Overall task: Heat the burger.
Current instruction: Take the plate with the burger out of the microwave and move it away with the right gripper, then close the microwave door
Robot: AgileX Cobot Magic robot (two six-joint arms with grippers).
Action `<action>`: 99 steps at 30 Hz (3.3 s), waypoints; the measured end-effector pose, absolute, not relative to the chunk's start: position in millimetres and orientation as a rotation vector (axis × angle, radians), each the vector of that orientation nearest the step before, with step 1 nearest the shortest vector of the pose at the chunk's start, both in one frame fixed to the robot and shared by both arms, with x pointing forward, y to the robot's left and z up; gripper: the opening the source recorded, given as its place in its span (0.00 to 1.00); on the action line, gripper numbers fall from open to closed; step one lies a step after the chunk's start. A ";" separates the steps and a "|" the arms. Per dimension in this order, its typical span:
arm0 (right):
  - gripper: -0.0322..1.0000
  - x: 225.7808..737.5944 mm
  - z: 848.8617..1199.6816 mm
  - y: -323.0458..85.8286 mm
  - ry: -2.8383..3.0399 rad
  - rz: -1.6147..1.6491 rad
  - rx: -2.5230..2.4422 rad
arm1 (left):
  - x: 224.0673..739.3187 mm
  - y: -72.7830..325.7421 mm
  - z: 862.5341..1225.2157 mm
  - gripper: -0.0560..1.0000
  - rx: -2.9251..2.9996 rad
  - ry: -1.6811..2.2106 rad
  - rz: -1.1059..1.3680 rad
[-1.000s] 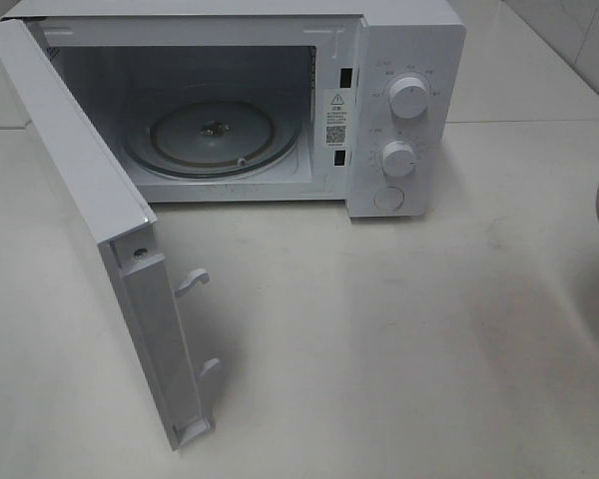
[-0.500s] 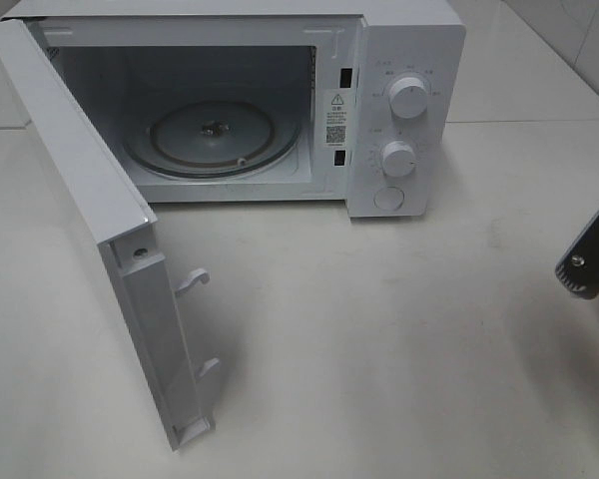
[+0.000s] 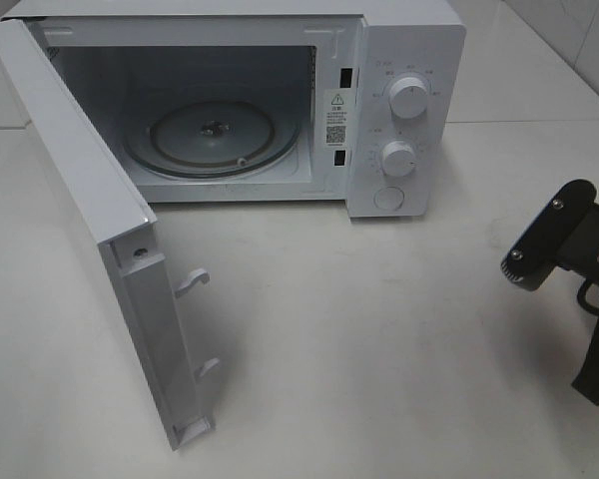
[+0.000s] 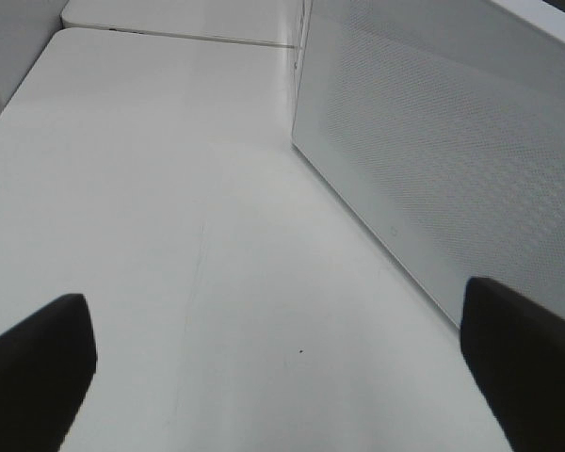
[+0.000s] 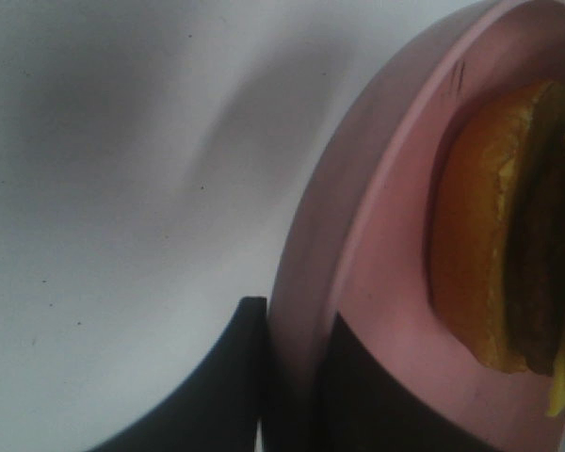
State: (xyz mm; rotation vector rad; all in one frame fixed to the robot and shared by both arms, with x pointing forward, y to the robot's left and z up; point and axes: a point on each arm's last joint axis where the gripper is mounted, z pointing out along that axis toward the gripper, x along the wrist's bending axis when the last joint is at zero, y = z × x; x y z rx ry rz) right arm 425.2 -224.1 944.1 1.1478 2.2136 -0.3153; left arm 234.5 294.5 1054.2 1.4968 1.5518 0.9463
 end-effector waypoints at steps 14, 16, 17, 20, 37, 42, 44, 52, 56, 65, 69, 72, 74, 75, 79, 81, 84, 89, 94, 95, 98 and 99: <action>0.15 458.2 917.8 -199.1 2.067 -0.297 1.370 | 234.5 294.5 1054.2 0.97 1.497 1.552 0.946; 0.16 466.1 913.2 -195.6 2.038 -0.294 1.400 | 234.5 294.5 1054.2 0.97 1.497 1.552 0.946; 0.16 466.1 913.2 -195.6 2.038 -0.294 1.400 | 234.5 294.5 1054.2 0.97 1.497 1.552 0.946; 0.16 476.2 909.3 -196.2 2.000 -0.289 1.444 | 234.5 294.5 1054.2 0.97 1.497 1.552 0.946; 0.17 504.0 874.1 -219.8 1.947 -0.305 1.631 | 234.5 294.5 1054.2 0.97 1.497 1.552 0.946; 0.21 506.7 872.1 -224.6 1.926 -0.323 1.626 | 234.5 294.5 1054.2 0.97 1.497 1.552 0.946; 0.23 506.9 872.4 -224.9 1.925 -0.327 1.619 | 234.5 294.5 1054.2 0.97 1.497 1.552 0.946; 0.50 507.0 875.1 -223.2 1.932 -0.293 1.634 | 234.5 294.5 1054.2 0.97 1.497 1.552 0.946; 0.57 507.6 894.4 -222.6 1.940 -0.228 1.605 | 234.5 294.5 1054.2 0.97 1.497 1.552 0.946; 0.58 500.8 933.8 -222.0 1.978 -0.103 1.575 | 234.5 294.5 1054.2 0.97 1.497 1.552 0.946; 0.58 492.2 955.8 -221.1 2.013 -0.018 1.584 | 234.5 294.5 1054.2 0.97 1.497 1.552 0.946; 0.58 486.1 966.9 -220.4 2.041 0.031 1.594 | 234.5 294.5 1054.2 0.97 1.497 1.552 0.946; 0.58 481.0 974.9 -219.7 2.065 0.070 1.602 | 234.5 294.5 1054.2 0.97 1.497 1.552 0.946; 0.58 478.3 979.0 -219.2 2.074 0.094 1.610 | 234.5 294.5 1054.2 0.97 1.497 1.552 0.946; 0.58 467.2 994.5 -217.7 2.148 0.176 1.582 | 234.5 294.5 1054.2 0.97 1.497 1.552 0.946; 0.58 464.7 998.0 -217.4 2.167 0.194 1.567 | 234.5 294.5 1054.2 0.97 1.497 1.552 0.946; 0.63 456.6 1010.5 -216.7 2.201 0.275 1.538 | 234.5 294.5 1054.2 0.97 1.497 1.552 0.946; 0.81 441.0 1032.6 -217.7 2.224 0.419 1.497 | 234.5 294.5 1054.2 0.97 1.497 1.552 0.946; 0.83 431.5 1041.2 -218.8 2.222 0.477 1.532 | 234.5 294.5 1054.2 0.97 1.497 1.552 0.946; 0.83 426.3 1044.0 -219.0 2.239 0.493 1.549 | 234.5 294.5 1054.2 0.97 1.497 1.552 0.946; 0.82 417.9 1049.6 -218.3 2.270 0.543 1.554 | 234.5 294.5 1054.2 0.97 1.497 1.552 0.946; 0.82 417.9 1049.6 -218.3 2.270 0.543 1.554 | 234.5 294.5 1054.2 0.97 1.497 1.552 0.946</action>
